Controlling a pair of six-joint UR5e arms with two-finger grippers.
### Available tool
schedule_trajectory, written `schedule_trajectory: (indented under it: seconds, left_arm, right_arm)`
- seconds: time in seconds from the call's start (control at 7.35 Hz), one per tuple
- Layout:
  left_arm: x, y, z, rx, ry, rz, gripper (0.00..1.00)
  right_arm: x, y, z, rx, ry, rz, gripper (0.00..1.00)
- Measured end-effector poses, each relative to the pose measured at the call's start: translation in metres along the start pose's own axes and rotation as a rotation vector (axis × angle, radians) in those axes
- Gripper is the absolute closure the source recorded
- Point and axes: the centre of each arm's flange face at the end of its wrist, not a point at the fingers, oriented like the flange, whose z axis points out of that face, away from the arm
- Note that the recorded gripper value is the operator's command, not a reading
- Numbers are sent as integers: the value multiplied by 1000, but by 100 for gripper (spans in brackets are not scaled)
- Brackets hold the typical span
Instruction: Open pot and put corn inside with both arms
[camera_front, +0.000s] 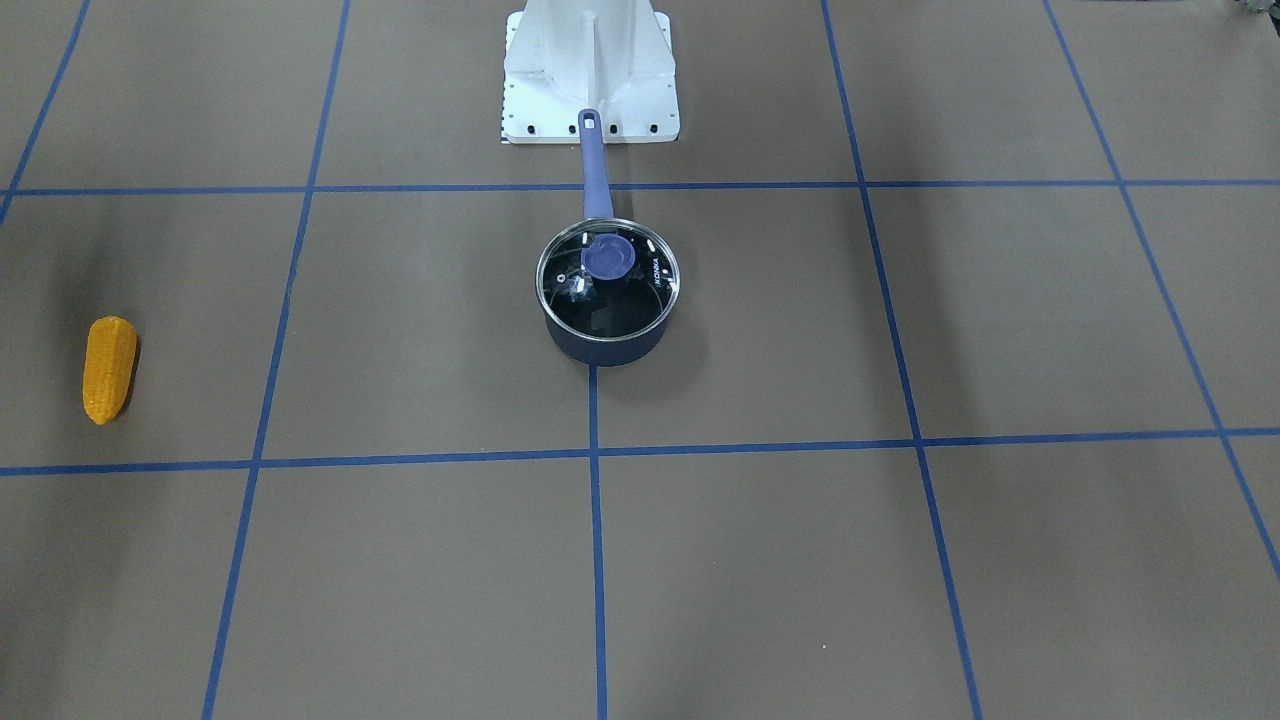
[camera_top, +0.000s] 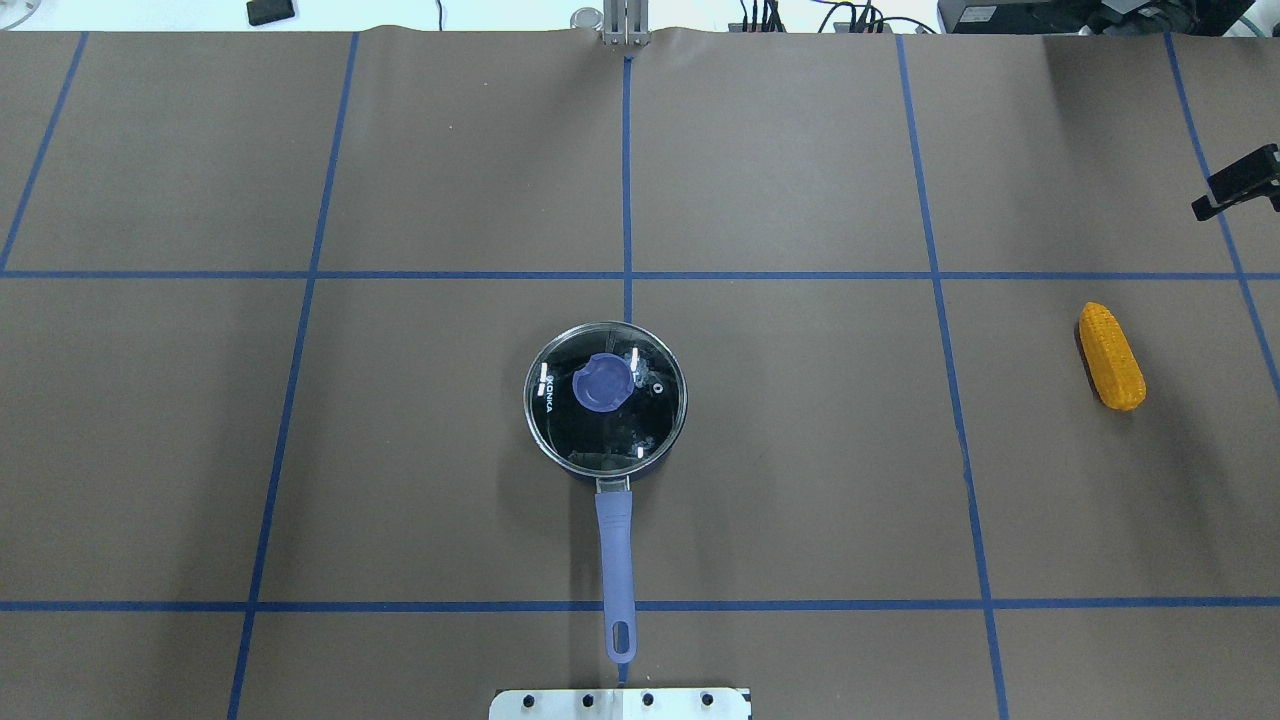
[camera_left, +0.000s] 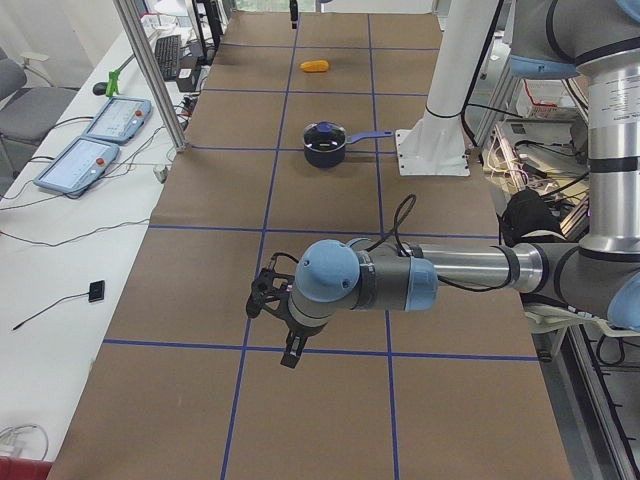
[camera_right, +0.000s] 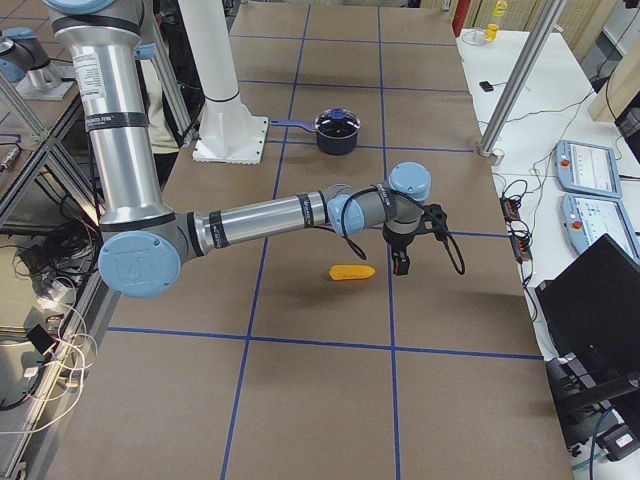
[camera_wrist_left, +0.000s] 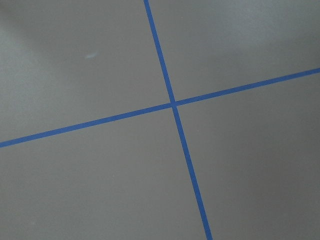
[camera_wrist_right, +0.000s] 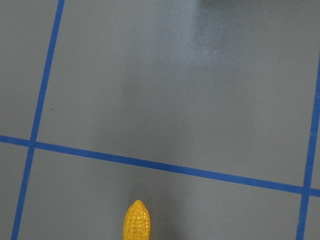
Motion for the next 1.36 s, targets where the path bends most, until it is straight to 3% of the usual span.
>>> schedule_trajectory:
  seconds: [0.68,0.95,1.36]
  left_arm:
    - [4,-5,-4,8,-3,-13,1]
    - [29,-24,-12,23,-3,-79,1]
    - [112,-63,-9,10,27,-181,1]
  right_arm:
    - [-14,-15,0,-3,-12,1,0]
    - [-51,-10,40,-62,-4,55,0]
    - [-79,13,91,-129,28,37,0]
